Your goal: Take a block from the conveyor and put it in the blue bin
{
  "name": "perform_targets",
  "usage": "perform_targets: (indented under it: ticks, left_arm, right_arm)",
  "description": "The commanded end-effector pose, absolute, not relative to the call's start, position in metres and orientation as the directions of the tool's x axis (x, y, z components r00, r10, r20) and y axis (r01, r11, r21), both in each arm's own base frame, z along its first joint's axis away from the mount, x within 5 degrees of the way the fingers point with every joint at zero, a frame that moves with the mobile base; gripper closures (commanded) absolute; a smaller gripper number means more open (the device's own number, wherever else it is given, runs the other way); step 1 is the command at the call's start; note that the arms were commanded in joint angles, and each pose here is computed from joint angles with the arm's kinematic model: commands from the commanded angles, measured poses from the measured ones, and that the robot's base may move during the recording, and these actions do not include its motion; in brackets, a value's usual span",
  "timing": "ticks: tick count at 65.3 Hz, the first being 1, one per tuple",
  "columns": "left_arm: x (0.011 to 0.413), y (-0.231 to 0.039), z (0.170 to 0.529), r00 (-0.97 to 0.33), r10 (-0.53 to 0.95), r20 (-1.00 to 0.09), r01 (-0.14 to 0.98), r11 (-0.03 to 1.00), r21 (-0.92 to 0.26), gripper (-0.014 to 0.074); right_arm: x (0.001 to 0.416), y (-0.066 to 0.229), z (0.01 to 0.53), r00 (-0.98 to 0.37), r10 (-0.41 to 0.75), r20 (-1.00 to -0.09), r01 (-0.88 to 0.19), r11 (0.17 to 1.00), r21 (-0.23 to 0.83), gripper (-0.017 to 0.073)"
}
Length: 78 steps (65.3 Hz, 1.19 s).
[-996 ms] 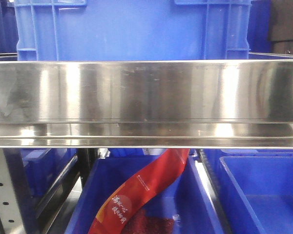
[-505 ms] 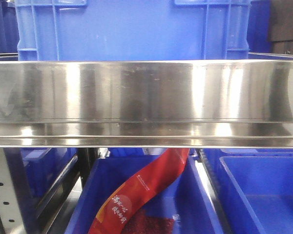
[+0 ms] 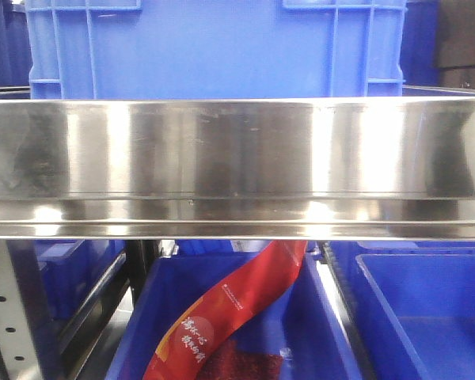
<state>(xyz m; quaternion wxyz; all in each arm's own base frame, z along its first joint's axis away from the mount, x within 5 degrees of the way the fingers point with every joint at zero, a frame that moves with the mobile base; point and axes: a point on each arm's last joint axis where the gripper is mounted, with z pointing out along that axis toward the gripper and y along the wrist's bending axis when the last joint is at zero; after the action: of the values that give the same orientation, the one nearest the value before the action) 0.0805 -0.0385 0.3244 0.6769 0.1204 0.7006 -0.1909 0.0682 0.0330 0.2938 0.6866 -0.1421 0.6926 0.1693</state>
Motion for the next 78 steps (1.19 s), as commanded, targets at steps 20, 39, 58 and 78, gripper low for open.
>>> perform_targets:
  ticks: [20,39,58,78]
  left_arm:
    - [0.07,-0.033,0.331,0.021,-0.129,-0.991,0.427,0.898,-0.107,0.0704]
    - [0.07,-0.033,0.331,0.021,-0.129,-0.991,0.427,0.898,-0.107,0.0704]
    - [0.07,-0.033,0.331,0.021,-0.129,-0.991,0.427,0.898,-0.107,0.0704]
    - [0.07,-0.033,0.331,0.021,-0.129,-0.991,0.427,0.898,-0.107,0.0704]
  right_arm:
    - [0.057,0.027,0.301,0.082,0.076,-0.994,-0.422,0.906,0.034,0.072]
    - [0.055,0.023,0.3,0.173,-0.093,-0.981,-0.368,0.917,-0.152,0.072]
    - [0.05,0.009,0.249,0.206,-0.049,-0.977,-0.165,0.983,-0.084,0.072]
    - [0.056,0.001,0.213,0.086,0.034,-0.996,-0.022,0.999,0.032,0.072]
